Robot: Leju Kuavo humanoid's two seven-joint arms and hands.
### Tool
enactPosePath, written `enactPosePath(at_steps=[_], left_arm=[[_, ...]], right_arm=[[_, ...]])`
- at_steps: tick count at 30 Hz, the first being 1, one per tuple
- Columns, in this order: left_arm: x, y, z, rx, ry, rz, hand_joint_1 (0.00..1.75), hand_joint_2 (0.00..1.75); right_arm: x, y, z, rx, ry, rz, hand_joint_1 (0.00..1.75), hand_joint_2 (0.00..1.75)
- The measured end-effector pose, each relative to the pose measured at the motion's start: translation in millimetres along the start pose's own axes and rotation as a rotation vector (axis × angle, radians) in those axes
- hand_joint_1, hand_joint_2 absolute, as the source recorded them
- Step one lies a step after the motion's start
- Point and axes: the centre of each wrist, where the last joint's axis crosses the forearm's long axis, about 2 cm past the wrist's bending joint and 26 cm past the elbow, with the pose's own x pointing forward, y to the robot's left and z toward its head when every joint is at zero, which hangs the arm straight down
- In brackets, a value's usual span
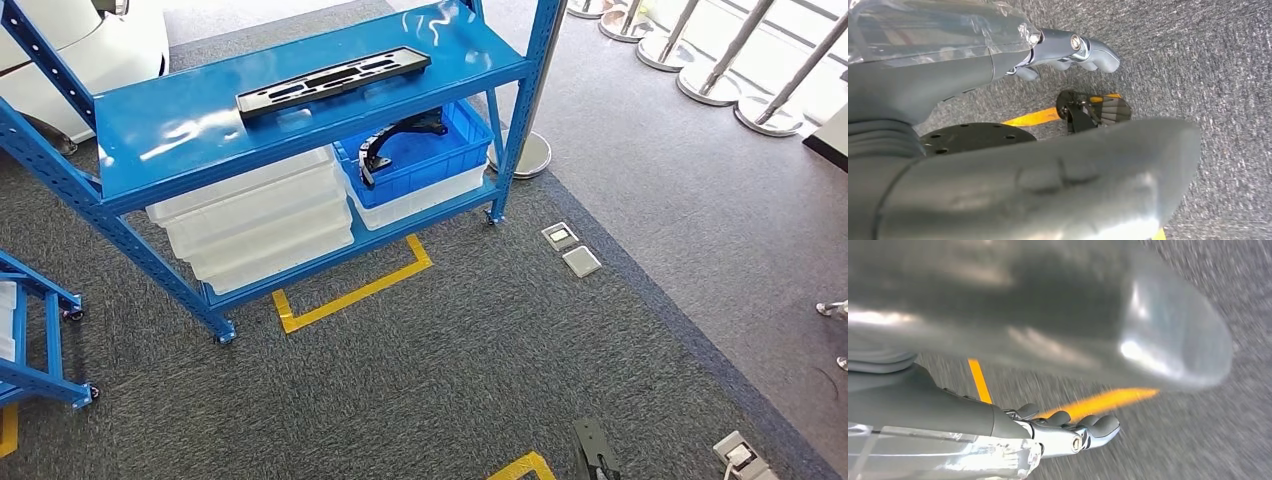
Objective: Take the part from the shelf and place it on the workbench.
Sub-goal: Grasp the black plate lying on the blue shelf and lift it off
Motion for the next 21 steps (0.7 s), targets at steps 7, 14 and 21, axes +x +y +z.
enactPosePath(at_steps=[7, 14, 21], left_arm=[[-1, -1, 0, 0.014, 0.005, -0.044, 0.00, 0.00], [-1, -1, 0, 0.027, 0.008, -0.086, 0.00, 0.00], [-2, -1, 0, 0.042, 0.017, -0.118, 0.00, 0.00]], right_arm=[[47, -40, -8, -0.067, -0.085, 0.152, 0.00, 0.00], [115, -70, -4, -0.125, -0.231, 0.301, 0.00, 0.00], [209, -90, 18, -0.193, -0.427, 0.430, 0.00, 0.00]])
